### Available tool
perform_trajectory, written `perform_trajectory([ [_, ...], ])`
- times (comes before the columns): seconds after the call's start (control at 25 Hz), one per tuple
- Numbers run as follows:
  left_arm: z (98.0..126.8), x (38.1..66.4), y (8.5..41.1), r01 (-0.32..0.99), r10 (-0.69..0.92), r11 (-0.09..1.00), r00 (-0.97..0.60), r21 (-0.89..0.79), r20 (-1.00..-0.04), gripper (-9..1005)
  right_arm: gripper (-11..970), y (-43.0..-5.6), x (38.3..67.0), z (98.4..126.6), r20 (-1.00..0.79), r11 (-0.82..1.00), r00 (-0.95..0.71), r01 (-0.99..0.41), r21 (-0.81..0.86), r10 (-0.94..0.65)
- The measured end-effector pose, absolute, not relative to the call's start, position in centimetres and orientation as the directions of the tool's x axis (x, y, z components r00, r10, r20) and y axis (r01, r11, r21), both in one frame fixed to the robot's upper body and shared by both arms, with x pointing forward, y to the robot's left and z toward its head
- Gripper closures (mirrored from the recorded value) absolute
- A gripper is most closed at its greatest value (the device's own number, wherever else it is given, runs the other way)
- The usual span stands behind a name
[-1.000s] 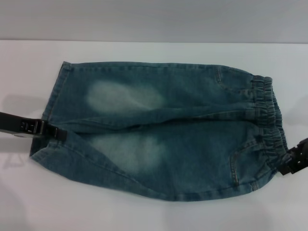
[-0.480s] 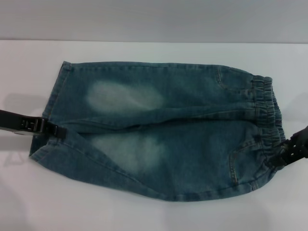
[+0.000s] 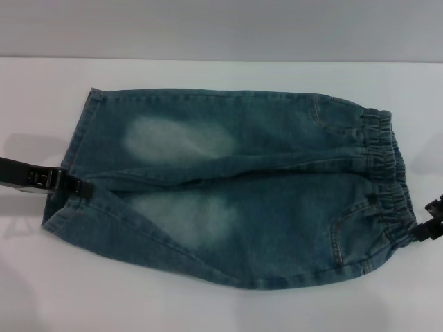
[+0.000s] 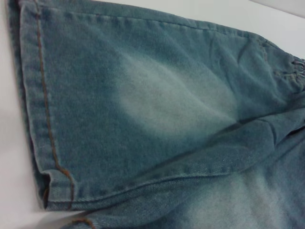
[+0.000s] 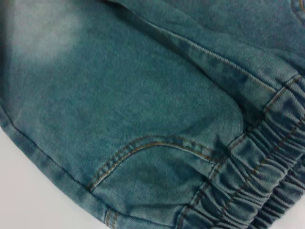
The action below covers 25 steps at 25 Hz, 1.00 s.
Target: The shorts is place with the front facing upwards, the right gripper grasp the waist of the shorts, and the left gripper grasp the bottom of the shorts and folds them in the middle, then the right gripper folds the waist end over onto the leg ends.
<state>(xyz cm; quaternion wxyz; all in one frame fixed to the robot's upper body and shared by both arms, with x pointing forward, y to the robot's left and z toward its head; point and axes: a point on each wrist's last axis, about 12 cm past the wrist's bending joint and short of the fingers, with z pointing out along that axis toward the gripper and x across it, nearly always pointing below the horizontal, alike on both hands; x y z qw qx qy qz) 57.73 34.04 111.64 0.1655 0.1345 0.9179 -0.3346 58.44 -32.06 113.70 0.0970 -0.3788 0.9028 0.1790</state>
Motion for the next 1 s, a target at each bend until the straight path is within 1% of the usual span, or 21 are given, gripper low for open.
perform_trajectory([
  [0.36,111.7,57.7,34.1,0.359,0.138,0.740,-0.908,-0.568,-0.394,979,279,-30.9,58.2,113.1,-0.267,0.623,-0.674,-0.739,0.256,-0.689],
  [1.0,111.5,57.8,33.9,0.358,0.135,0.742,-0.908,-0.566,-0.397,979,307,-30.7,58.4,113.1,-0.263,0.622,-0.670,-0.742,0.250,-0.694],
])
